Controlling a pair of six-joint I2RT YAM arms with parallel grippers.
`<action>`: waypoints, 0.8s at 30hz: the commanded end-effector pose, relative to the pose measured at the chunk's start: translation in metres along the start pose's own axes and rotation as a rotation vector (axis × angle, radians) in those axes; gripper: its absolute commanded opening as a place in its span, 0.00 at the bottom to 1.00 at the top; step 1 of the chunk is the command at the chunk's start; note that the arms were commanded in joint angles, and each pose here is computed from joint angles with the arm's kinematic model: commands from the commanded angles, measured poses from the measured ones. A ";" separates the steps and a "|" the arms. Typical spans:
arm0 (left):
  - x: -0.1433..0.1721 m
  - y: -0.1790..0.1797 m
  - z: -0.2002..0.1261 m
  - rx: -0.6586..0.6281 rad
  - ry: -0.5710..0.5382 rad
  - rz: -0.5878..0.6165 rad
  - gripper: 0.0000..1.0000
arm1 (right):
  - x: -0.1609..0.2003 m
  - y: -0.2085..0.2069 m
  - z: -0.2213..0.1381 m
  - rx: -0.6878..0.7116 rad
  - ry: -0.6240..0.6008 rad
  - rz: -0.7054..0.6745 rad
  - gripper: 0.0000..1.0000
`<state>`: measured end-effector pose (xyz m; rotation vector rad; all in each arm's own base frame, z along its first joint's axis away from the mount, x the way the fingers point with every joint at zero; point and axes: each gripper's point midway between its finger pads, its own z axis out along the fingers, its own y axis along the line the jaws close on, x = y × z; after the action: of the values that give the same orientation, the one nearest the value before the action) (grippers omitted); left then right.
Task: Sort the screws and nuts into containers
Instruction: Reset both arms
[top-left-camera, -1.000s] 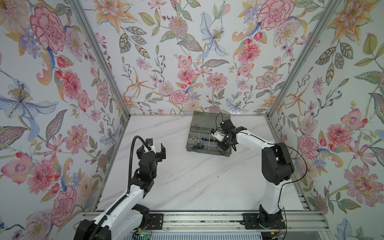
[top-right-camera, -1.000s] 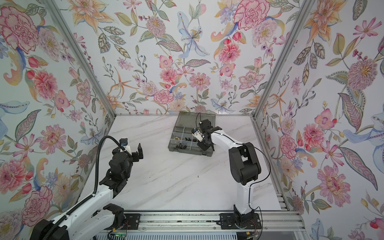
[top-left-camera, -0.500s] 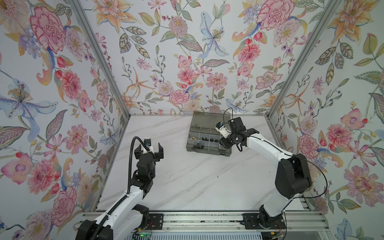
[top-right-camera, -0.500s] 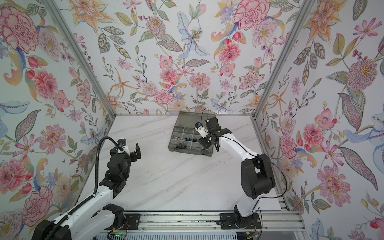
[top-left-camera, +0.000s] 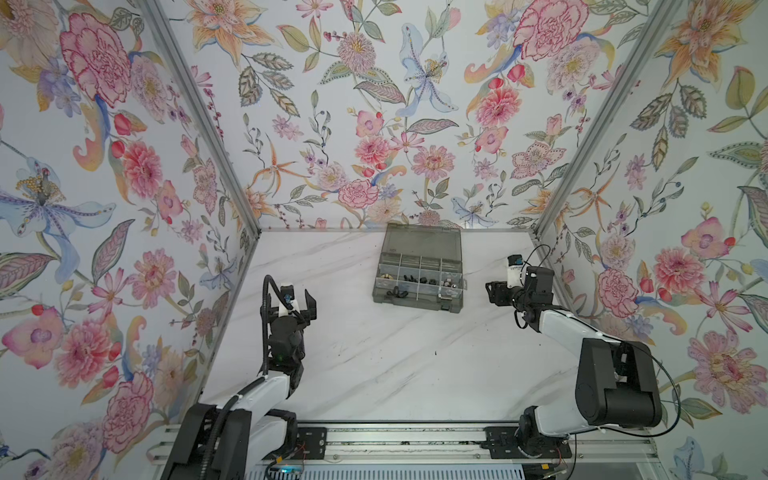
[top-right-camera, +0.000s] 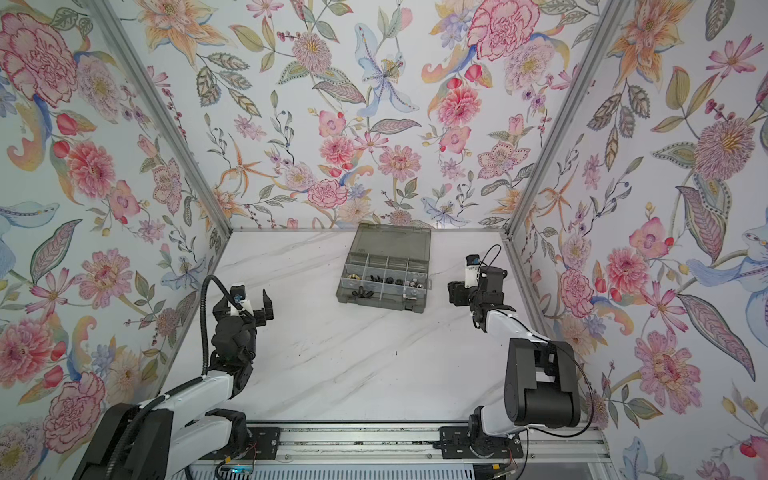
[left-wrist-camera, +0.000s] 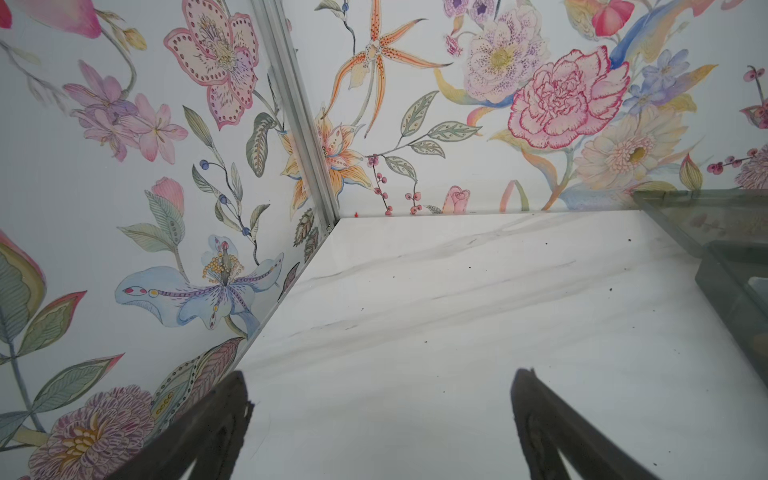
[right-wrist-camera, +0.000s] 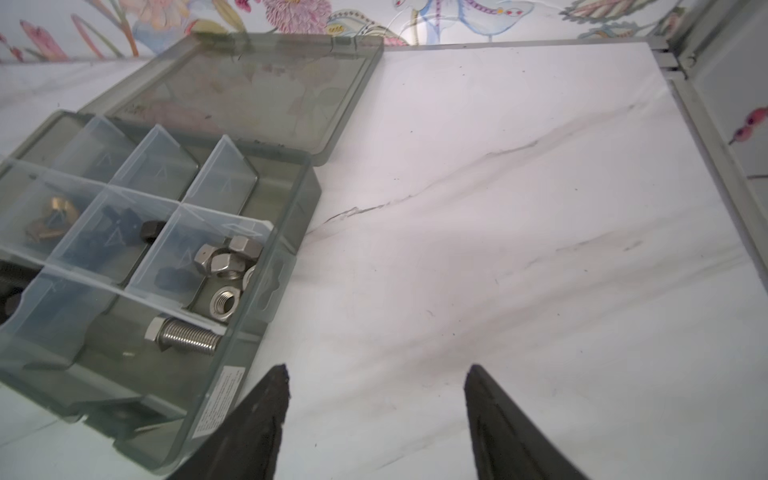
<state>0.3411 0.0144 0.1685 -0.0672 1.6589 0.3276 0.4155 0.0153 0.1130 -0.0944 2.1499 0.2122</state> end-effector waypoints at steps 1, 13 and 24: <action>-0.025 0.000 0.001 -0.002 -0.126 -0.006 0.99 | -0.031 -0.001 -0.010 -0.015 -0.210 0.002 0.71; 0.001 0.008 0.000 -0.058 -0.124 0.020 0.99 | 0.019 0.005 -0.028 0.057 -0.374 -0.103 0.99; 0.032 0.008 0.020 -0.112 -0.031 0.038 0.99 | 0.022 -0.006 -0.021 0.163 -0.342 -0.087 0.99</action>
<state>0.3416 0.0220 0.1115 -0.0287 1.6861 0.4267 0.3794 0.0138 0.0894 -0.0866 1.8675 0.0431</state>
